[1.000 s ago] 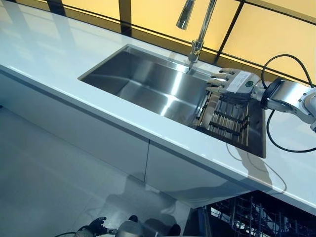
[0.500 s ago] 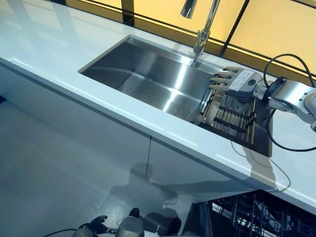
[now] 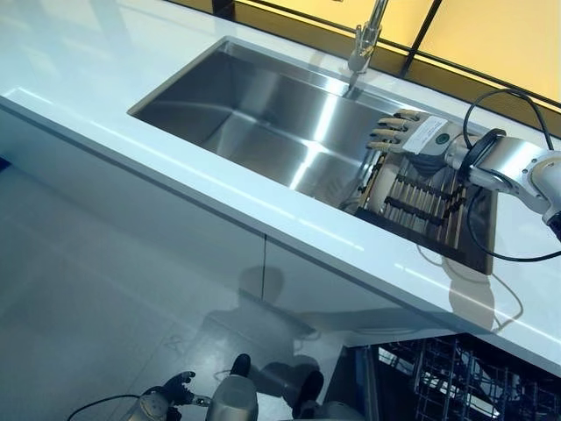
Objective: Take plates into dishwasher
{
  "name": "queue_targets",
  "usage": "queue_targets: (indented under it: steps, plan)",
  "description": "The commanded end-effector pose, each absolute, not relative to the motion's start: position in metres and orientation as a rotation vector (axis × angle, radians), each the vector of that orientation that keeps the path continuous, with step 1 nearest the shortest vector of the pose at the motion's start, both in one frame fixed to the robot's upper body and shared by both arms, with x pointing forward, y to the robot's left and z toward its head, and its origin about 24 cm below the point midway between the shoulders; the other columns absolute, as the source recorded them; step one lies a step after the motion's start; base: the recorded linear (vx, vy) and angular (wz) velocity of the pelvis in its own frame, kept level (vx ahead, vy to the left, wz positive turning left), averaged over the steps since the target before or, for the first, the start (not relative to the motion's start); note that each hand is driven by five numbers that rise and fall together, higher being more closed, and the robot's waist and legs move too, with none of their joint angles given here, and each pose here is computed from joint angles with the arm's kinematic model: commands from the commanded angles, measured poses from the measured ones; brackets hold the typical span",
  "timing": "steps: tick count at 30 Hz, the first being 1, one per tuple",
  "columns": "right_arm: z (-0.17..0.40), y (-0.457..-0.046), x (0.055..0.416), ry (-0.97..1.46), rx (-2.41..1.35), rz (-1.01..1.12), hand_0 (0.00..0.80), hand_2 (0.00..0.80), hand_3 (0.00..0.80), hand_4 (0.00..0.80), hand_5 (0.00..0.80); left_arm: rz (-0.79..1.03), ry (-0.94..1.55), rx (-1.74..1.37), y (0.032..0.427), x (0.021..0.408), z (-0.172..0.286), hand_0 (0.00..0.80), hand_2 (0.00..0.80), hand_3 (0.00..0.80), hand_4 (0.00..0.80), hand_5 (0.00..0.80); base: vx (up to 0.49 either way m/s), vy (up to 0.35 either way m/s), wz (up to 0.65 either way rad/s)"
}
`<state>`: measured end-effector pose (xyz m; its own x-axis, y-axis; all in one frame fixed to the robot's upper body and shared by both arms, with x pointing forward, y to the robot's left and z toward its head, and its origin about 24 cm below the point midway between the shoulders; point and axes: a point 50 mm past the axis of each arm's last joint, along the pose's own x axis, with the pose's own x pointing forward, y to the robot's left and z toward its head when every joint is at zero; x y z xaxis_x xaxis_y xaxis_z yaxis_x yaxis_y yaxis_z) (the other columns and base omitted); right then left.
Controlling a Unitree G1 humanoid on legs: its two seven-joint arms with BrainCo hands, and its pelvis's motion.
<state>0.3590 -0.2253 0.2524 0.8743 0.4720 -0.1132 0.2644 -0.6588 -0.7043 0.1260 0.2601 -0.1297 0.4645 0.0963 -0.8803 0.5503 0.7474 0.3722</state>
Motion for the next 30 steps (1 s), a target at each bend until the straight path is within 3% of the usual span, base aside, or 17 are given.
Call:
queue_targets:
  steps: [1,30]
  plan:
    - [0.293,-0.216,0.364,-0.613,-2.319,0.200,0.000,0.000,0.000,0.000,0.000,-0.351,1.043,0.766,0.266,0.128,-0.125,0.000,0.000,0.000,0.000,0.000,-0.050,-0.028,-0.12]
    - [0.290,-0.213,0.362,-0.644,-2.292,0.263,0.000,0.000,0.000,0.000,0.000,-0.362,1.019,0.798,0.271,0.135,-0.118,0.000,0.000,0.000,0.000,0.000,-0.007,-0.003,-0.02]
